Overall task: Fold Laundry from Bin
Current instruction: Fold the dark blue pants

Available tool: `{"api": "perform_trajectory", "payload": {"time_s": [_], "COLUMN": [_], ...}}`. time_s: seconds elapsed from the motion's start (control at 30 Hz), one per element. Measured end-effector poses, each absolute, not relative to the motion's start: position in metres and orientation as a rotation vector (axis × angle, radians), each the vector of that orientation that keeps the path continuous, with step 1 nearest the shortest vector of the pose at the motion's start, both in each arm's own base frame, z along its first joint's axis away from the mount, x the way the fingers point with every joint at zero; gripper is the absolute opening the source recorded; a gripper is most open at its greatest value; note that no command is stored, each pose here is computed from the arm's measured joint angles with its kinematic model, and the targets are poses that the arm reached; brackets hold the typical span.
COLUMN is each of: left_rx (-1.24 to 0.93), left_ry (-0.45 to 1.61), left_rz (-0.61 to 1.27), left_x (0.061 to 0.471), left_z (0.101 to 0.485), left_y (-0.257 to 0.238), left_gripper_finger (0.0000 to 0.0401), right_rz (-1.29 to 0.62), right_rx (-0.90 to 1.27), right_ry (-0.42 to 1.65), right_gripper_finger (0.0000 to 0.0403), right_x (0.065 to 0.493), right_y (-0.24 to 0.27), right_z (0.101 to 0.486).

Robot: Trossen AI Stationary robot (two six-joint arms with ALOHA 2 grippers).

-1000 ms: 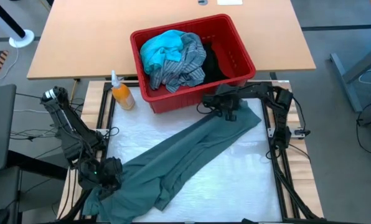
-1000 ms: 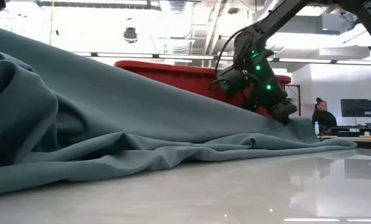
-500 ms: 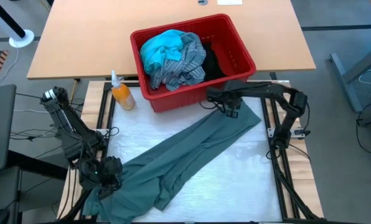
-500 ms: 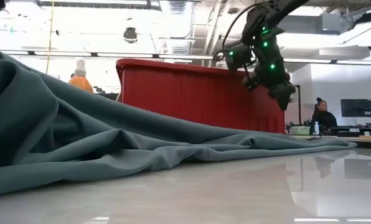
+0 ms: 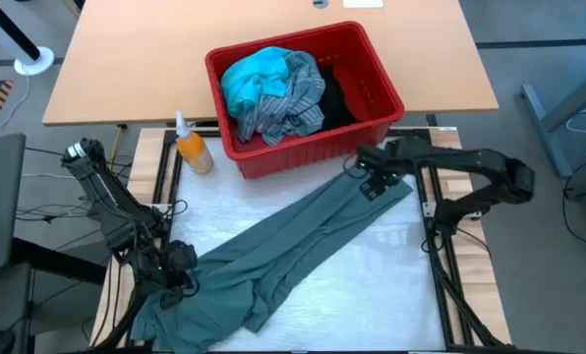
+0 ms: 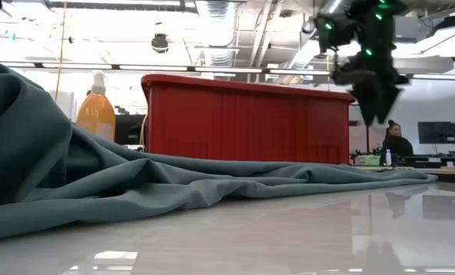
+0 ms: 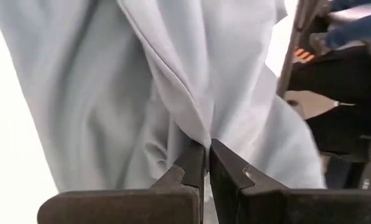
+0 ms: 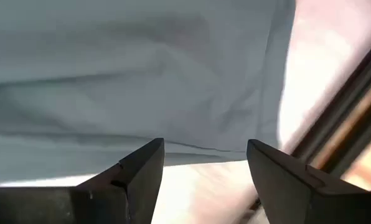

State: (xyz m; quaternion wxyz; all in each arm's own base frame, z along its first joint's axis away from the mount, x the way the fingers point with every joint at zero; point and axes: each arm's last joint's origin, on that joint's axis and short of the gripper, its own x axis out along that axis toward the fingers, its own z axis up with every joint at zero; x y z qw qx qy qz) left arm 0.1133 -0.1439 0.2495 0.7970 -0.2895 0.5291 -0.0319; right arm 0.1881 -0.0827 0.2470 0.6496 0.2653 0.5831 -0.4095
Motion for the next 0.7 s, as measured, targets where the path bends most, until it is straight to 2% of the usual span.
{"api": "perform_trajectory", "payload": {"time_s": [0.17, 0.27, 0.47, 0.7], "left_rx": [-0.601, -0.585, -0.565, -0.581], "left_ry": [1.153, 1.146, 1.147, 1.153], "left_rz": [-0.05, -0.049, -0.059, -0.054], "left_x": [0.112, 0.112, 0.112, 0.112], "left_z": [0.248, 0.248, 0.247, 0.248], "left_y": [-0.142, -0.142, -0.141, -0.141], "left_gripper_finger": [0.0, 0.0, 0.0, 0.0], "right_rz": [-1.117, -1.167, -1.274, -1.307], "right_rx": [0.797, 0.865, 0.869, 0.906], "right_ry": [1.229, 1.178, 1.138, 1.037], "right_gripper_finger": [0.0259, 0.0259, 0.0258, 0.0238], "right_x": [0.154, 0.142, 0.13, 0.13], "right_y": [-0.073, -0.064, -0.063, -0.074], "right_z": [0.22, 0.203, 0.181, 0.168]}}
